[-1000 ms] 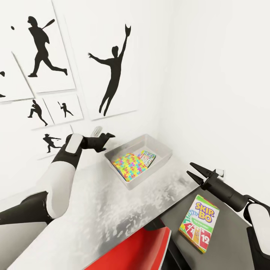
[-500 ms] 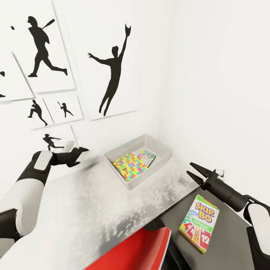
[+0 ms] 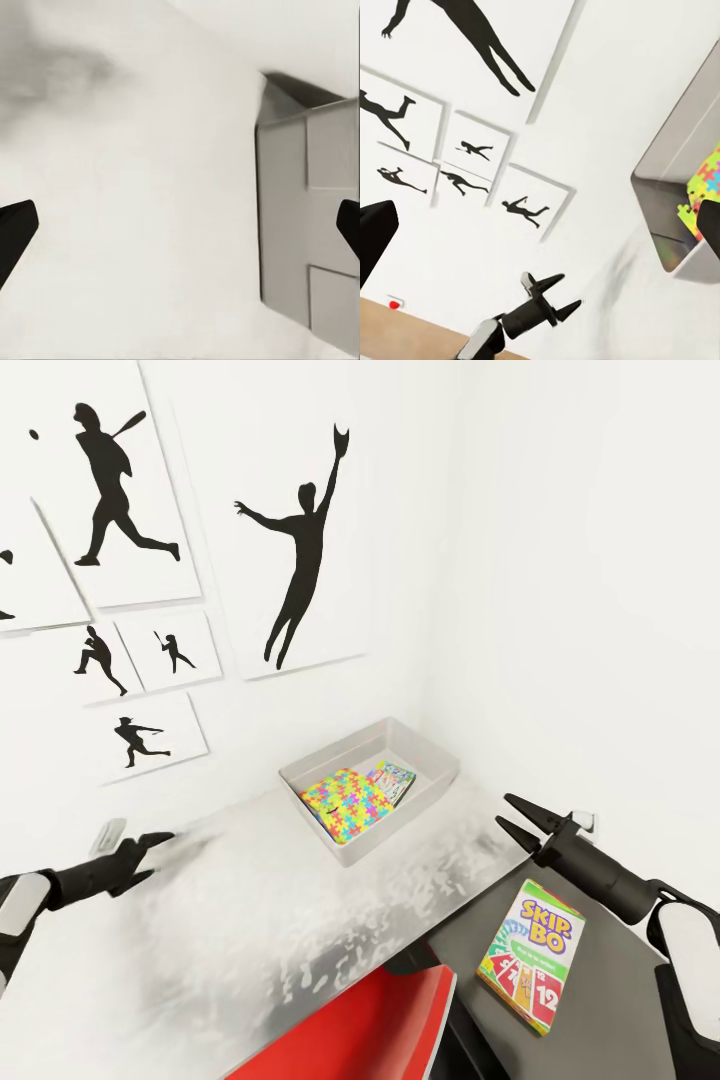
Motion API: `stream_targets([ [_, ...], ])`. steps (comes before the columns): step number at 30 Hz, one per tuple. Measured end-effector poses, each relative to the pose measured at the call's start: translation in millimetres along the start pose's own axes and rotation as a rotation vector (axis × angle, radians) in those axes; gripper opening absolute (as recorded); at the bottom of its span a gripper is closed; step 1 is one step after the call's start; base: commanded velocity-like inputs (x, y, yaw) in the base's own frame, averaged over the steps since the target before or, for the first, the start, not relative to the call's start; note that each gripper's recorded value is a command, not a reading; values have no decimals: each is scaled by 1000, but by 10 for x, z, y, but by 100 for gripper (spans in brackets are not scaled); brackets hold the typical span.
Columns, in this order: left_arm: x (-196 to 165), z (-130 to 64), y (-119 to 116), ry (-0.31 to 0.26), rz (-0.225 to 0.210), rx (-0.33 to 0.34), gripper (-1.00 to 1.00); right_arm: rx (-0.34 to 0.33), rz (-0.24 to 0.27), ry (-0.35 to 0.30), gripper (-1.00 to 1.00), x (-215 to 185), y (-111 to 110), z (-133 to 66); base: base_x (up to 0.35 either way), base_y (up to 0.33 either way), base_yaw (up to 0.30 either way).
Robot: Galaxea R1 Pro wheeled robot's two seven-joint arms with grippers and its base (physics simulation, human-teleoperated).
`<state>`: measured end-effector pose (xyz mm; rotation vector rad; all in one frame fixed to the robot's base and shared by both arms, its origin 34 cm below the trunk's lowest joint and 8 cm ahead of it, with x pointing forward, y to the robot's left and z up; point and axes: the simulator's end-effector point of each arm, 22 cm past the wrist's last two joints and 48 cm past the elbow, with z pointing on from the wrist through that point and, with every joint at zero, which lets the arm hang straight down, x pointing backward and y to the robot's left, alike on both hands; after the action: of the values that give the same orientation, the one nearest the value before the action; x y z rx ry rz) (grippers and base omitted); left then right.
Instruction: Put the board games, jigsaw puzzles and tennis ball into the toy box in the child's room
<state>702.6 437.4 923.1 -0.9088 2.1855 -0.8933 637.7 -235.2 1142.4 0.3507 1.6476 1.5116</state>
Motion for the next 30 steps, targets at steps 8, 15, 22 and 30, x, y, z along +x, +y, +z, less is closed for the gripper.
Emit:
stream_targets([
  [8, -225, -276, 76, -43, 34, 46, 100, 3, 0, 1, 100, -2, -11, -1, -79, 82, 0],
  [15, -246, -308, 86, -46, 37, 47, 100, -1, 3, -3, 100, 6, -5, 9, -35, 44, 0],
  [22, -249, -307, 84, -45, 36, 49, 100, -2, 5, -5, 100, 8, -8, 18, -152, 90, -4],
  [30, -268, -329, 74, -48, 37, 53, 100, -3, 4, -6, 100, 6, 3, 16, -258, -63, -187],
])
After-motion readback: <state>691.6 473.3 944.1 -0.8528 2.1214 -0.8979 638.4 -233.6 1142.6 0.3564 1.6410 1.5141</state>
